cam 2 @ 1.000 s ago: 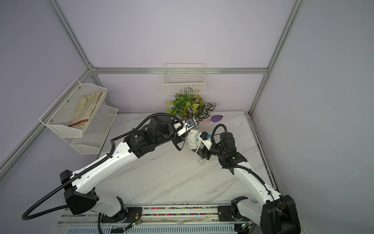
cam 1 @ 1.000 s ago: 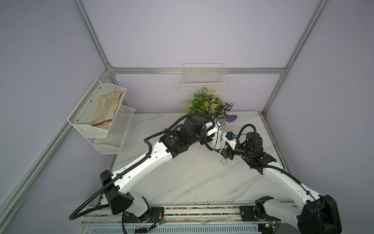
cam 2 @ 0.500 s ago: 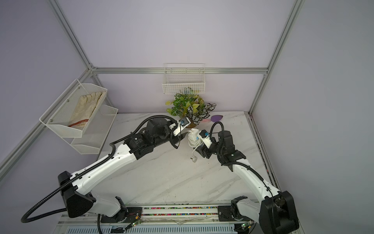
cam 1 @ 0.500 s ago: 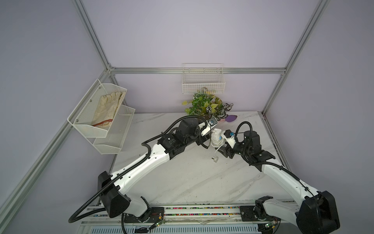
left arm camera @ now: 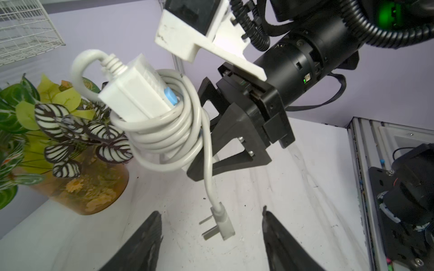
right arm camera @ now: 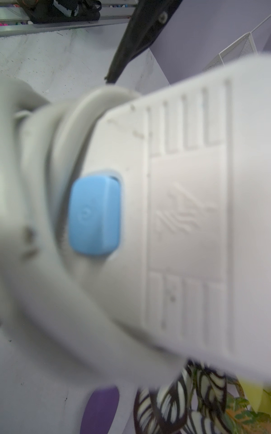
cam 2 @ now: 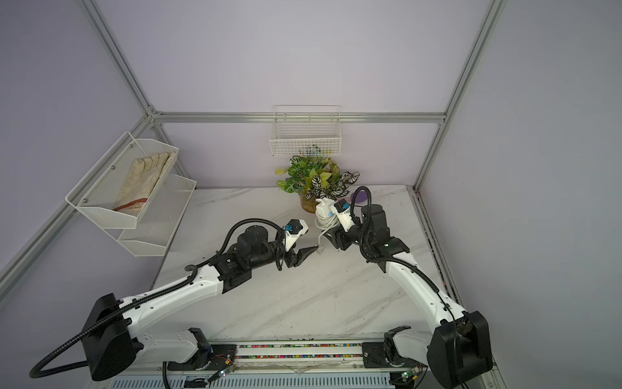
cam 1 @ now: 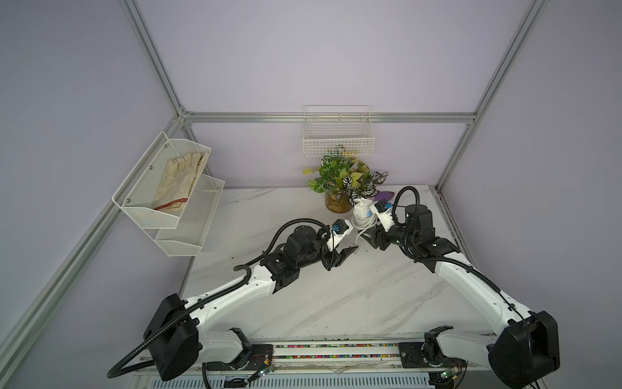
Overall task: Wrap the cord around the power strip
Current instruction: Wrap the power cord around the power strip.
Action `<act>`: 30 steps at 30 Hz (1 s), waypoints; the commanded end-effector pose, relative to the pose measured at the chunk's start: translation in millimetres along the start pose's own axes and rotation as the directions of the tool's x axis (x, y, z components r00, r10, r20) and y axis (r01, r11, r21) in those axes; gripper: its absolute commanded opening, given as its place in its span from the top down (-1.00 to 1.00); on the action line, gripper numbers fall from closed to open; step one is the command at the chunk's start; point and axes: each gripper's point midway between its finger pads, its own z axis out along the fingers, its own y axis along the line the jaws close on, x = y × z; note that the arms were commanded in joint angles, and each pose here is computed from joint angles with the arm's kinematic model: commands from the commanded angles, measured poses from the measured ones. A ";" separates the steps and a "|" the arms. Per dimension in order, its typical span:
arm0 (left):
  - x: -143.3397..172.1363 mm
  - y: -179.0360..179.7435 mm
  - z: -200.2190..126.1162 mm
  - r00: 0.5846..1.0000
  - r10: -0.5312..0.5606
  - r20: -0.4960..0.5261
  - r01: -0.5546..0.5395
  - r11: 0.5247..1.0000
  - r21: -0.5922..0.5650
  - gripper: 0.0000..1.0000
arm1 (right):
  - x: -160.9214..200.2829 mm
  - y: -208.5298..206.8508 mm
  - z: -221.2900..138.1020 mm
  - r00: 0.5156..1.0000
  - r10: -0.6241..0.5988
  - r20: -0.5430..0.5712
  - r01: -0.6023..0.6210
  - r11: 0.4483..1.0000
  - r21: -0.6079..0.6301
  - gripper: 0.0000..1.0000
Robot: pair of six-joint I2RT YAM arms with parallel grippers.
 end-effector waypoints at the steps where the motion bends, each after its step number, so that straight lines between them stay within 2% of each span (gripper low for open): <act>1: -20.2 -10.6 6.0 0.987 -0.030 0.157 0.019 0.998 0.068 -0.33 | -14.6 3.8 -2.3 0.999 0.030 0.024 -0.030 1.000 0.003 1.00; 5: -12.6 -13.4 13.1 0.987 -0.043 0.153 0.029 0.996 0.090 -0.28 | -14.7 6.5 -2.6 0.999 0.043 0.019 -0.043 0.999 0.006 1.00; 8: 13.2 -3.3 26.8 0.995 -0.050 0.089 0.047 0.998 0.038 -0.17 | -17.7 11.3 -3.7 0.999 0.047 0.022 -0.047 0.999 -0.005 1.00; 10: 20.4 0.1 30.2 0.996 -0.041 0.075 0.040 0.999 0.016 -0.03 | -19.3 13.0 -4.6 0.998 0.050 0.025 -0.050 0.999 -0.010 1.00; 15: 32.9 3.1 37.0 0.999 -0.028 0.044 0.028 1.000 0.000 0.51 | -22.0 15.7 -7.0 0.998 0.056 0.025 -0.056 0.998 -0.019 1.00; 18: 35.8 11.5 32.3 0.999 -0.018 0.042 0.021 0.998 -0.058 0.70 | -21.1 15.8 -9.3 0.998 0.054 0.021 -0.054 0.998 -0.012 1.00; 24: 49.4 21.5 23.9 0.999 0.049 -0.015 -0.050 0.991 -0.127 0.92 | -24.0 32.3 -14.3 0.999 0.037 0.039 -0.033 0.995 -0.096 1.00; 30: 70.6 35.6 17.4 0.989 0.113 -0.091 -0.128 0.977 -0.171 0.96 | -27.5 47.5 -22.1 0.998 0.008 0.066 0.003 0.986 -0.168 1.00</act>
